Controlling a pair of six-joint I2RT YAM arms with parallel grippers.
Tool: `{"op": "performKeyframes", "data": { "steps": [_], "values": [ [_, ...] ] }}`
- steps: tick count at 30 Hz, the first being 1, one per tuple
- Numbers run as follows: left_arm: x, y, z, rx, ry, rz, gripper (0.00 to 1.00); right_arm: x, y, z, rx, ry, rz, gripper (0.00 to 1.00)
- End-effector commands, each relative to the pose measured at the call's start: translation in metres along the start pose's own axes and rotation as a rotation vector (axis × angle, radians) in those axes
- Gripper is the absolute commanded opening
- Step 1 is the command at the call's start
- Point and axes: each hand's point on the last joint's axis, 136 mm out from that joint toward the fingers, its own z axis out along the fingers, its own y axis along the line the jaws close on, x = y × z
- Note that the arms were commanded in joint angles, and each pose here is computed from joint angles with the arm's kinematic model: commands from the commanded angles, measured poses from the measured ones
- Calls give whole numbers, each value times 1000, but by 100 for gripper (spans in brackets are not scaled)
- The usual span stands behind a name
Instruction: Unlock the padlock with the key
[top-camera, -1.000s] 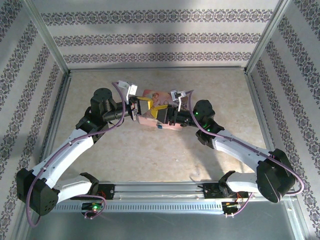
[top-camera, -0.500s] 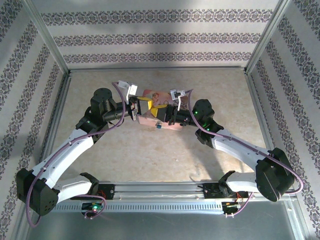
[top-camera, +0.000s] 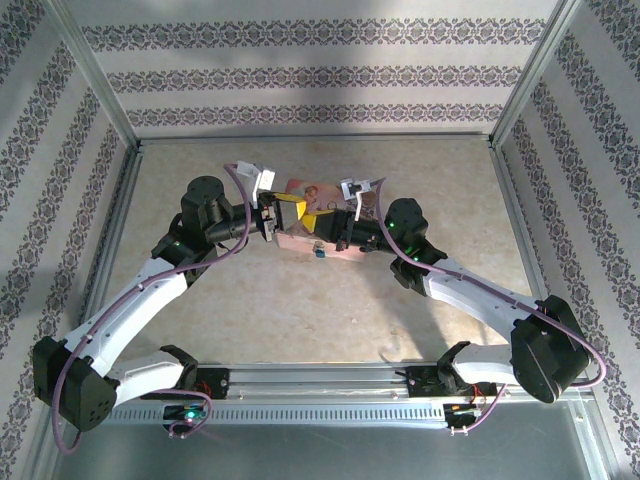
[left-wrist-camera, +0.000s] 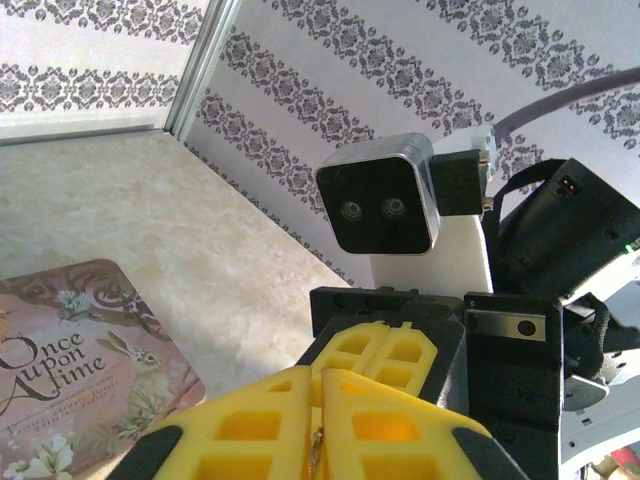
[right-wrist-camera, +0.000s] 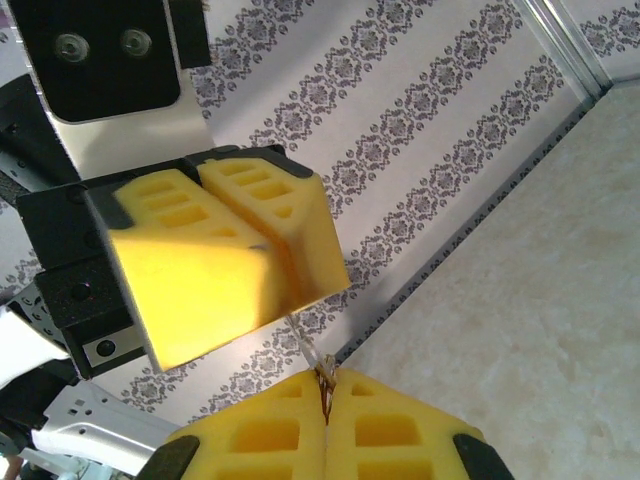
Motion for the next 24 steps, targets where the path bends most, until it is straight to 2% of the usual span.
{"op": "performKeyframes", "data": {
  "steps": [1,2,5,10,15,19,24],
  "values": [
    [-22,-9,-8,2,-76,62,21,-3,5,-2,5,-8,-47,0],
    [-24,-8,-10,-7,-84,65,23,-2,3,-3,16,-3,-50,0],
    [-29,-6,-16,-47,-118,78,39,4,-5,-6,61,12,-52,0],
    [-36,3,-34,-159,-179,100,47,12,-23,-16,159,28,-56,0],
    [-28,26,-54,-322,-211,126,51,20,-43,-31,272,35,-49,0],
    [-10,48,-68,-439,-218,127,60,24,-61,-47,379,31,-24,0],
    [22,75,-78,-551,-179,124,65,25,-80,-70,512,23,9,0]
  ]
}}
